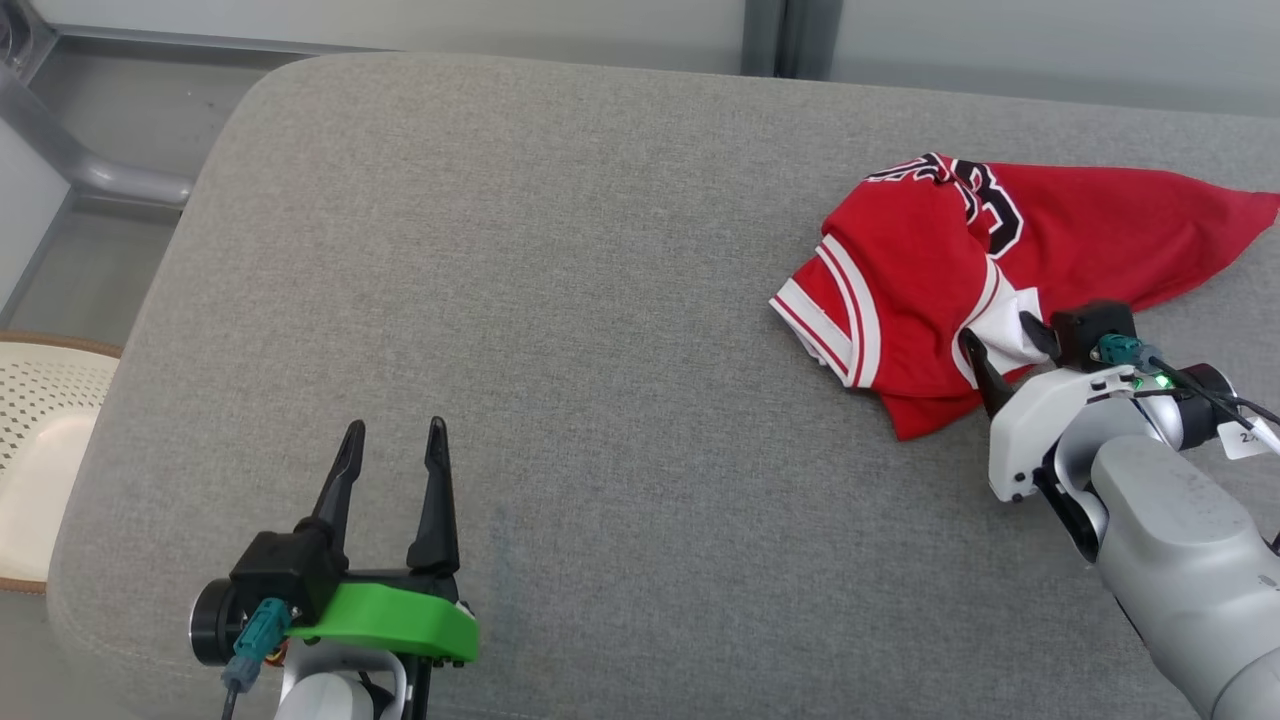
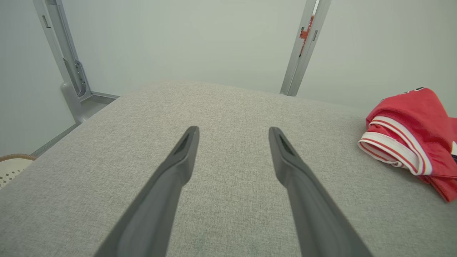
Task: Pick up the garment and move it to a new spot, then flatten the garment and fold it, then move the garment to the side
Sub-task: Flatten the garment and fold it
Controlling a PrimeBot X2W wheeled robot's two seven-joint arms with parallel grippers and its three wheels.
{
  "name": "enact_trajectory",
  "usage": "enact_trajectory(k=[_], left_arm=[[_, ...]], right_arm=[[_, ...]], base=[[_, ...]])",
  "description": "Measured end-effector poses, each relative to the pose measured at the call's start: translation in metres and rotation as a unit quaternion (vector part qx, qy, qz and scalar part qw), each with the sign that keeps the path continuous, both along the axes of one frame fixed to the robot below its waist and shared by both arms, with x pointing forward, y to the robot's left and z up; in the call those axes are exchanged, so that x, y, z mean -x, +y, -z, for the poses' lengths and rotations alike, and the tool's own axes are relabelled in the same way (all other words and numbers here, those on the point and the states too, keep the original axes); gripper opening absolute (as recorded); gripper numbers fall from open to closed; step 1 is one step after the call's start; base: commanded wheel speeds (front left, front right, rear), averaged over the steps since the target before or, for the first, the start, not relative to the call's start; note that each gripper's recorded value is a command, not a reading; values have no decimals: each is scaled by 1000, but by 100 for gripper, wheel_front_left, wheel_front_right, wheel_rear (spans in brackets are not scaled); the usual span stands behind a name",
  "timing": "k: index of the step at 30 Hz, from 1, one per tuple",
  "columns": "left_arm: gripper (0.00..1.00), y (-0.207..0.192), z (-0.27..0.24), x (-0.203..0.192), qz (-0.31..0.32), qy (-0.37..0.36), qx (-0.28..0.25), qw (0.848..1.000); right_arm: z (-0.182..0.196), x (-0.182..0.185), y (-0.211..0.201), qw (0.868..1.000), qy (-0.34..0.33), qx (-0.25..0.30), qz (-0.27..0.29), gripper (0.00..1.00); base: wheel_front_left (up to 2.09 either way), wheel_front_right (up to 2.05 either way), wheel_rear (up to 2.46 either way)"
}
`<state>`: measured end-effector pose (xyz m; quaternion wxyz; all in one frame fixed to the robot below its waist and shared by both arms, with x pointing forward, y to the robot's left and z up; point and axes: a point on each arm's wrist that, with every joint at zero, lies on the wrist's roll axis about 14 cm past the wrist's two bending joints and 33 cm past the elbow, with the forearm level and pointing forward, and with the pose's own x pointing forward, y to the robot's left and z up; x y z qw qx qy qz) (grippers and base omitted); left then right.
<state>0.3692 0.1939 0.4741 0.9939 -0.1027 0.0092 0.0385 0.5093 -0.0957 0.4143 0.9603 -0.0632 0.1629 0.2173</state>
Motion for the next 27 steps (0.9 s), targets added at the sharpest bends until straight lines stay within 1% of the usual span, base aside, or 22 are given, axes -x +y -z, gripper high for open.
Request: enact_trajectory(k=[3,5,10,16,19,22,27], left_arm=[[100,4,1,1,-6,2,-2,1000],[100,5,0,2,-8,1,-2,1000],[100,2,-4,1,-4,-6,-1,1000],[100,-2,-9,-1,1,-14,4,1000],[100,-3,-12,-1,2,-19,7,1000],[100,-2,-14,1,-1,-22,9,1000],[100,4,-17,6,-11,-26,11,1000]], right_arm=[[0,2,15,1000,-2,-2,-23,0],[-7,1,20,999,-11,-8,-32,0],[-47,-1,41,995,-65,-40,-64,0],[-91,19,90,980,-118,-89,-132,0],[-110,36,123,969,-132,-123,-169,0],[-120,53,155,959,-126,-161,-197,0],[-121,73,194,949,-103,-183,-234,0]], base=[[0,0,0],[0,0,0],[0,0,0],[0,0,0],[0,0,0],[0,0,0],[0,0,0]])
